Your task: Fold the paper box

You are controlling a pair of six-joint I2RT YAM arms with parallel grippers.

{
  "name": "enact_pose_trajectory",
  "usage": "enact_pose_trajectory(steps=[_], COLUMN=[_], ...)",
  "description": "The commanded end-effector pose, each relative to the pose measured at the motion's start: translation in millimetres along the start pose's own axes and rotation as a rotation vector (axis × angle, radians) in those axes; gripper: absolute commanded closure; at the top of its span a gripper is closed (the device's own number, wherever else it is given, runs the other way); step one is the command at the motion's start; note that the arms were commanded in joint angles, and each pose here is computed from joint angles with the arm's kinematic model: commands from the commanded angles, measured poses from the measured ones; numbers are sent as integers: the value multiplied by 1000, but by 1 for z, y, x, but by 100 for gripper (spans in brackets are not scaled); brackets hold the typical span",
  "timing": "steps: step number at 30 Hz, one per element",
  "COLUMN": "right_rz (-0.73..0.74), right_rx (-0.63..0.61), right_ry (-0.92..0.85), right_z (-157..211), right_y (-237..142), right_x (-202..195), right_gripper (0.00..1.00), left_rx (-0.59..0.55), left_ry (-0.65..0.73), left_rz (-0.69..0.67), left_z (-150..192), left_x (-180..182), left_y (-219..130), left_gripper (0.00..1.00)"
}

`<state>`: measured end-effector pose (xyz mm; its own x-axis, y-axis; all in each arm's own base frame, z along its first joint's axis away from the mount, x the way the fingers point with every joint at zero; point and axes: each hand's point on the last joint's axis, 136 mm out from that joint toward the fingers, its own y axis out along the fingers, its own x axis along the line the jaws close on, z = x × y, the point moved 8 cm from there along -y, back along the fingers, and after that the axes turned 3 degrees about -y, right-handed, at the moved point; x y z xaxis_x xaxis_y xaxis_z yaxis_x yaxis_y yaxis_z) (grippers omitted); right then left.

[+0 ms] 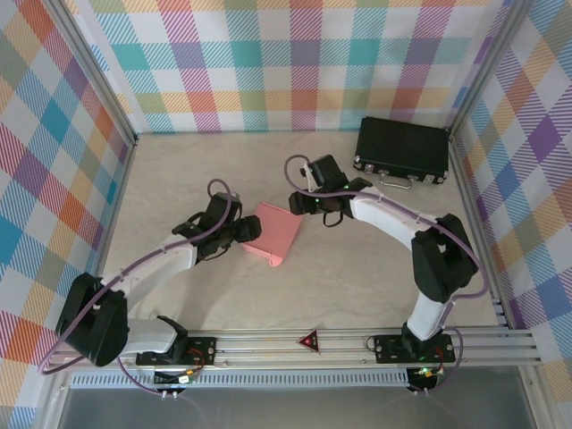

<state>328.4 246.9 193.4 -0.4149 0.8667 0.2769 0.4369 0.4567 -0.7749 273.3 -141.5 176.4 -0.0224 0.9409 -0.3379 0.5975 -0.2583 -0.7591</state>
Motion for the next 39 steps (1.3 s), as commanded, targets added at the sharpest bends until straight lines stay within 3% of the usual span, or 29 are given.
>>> enact_pose_trajectory(steps=[1,10,15,23,35,39], right_rz=[-43,-120,-162,-213,-118,-106], right_rx=[20,31,37,62,85,86], right_ry=[87,196,226,240,230,223], right_z=[22,62,71,71,63,65], right_y=[-5,-9,-1,17,30,27], right_x=[-1,-6,-6,-3,-10,-13], right_gripper=[39,39,39,40,41,40], left_rx=[32,120,181,206,195,164], left_ry=[122,149,91,-21,-194,-176], left_rz=[102,194,195,239,236,165], left_z=[-14,-28,-18,7,51,52], left_x=[-4,-2,1,1,-17,-9], left_y=[17,62,72,66,49,46], left_gripper=[27,30,41,46,51,51])
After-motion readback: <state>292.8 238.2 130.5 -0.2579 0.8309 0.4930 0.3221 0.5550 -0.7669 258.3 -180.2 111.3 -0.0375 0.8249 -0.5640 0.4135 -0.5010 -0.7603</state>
